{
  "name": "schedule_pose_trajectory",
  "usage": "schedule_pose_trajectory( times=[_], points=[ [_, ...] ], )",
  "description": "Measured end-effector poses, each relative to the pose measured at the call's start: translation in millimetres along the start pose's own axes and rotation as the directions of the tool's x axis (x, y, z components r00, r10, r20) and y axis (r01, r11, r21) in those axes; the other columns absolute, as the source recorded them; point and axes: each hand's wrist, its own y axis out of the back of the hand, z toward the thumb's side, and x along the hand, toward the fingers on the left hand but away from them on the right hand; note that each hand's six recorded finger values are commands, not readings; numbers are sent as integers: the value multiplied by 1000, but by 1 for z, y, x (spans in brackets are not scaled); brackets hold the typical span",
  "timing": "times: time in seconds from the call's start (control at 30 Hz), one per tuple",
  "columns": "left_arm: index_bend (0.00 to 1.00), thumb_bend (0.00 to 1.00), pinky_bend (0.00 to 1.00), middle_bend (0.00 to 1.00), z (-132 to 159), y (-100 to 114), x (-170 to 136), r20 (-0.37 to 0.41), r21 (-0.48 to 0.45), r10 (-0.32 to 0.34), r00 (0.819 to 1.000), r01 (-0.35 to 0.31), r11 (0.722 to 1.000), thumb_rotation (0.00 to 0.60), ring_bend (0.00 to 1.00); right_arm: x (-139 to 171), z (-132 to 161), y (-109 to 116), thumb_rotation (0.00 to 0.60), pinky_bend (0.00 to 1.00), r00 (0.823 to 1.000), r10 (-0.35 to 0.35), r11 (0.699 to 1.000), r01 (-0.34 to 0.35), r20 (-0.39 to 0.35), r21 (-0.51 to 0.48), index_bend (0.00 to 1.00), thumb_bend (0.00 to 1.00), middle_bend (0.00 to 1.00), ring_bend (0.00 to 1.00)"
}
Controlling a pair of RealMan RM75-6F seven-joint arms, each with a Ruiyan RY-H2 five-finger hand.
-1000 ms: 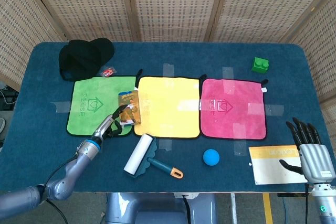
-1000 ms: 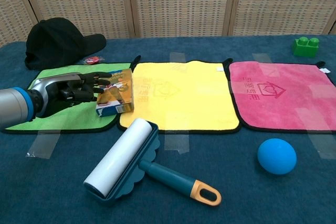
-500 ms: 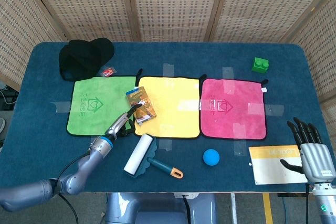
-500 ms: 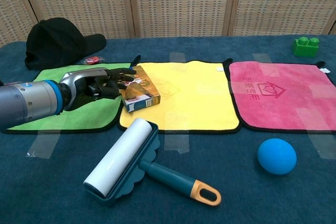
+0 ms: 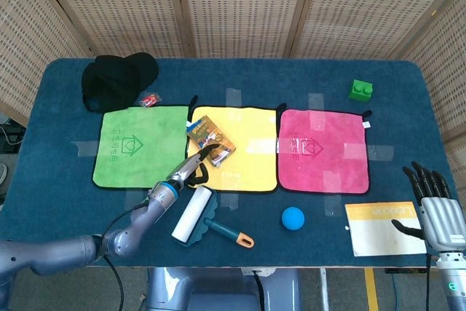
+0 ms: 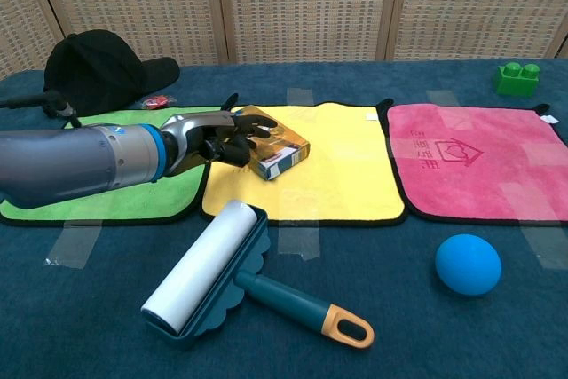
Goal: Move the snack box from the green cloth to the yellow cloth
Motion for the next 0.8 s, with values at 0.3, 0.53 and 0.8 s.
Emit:
schedule_pose_trajectory(
  times=[0.3,0.53,0.8],
  points=[
    [0,1000,0,0,24,-10,20,17,1,-9,1000,9,1000,600,0,-3,-10,3,600,0,1000,-5,1000,5,26,-18,0,0,0,0],
    [0,1000,0,0,36,-14,18,31,-1,-16,999,16,1000,600,0,-3,-11,4,600,0,1000,-4,1000,5,28,-23,0,0,0,0],
    [0,994,0,0,38,18,-15,66,55,31,997,-35,998,600,0,0,-10,7,600,0,1000,-15,999,16,23,-28,0,0,0,0]
  ],
)
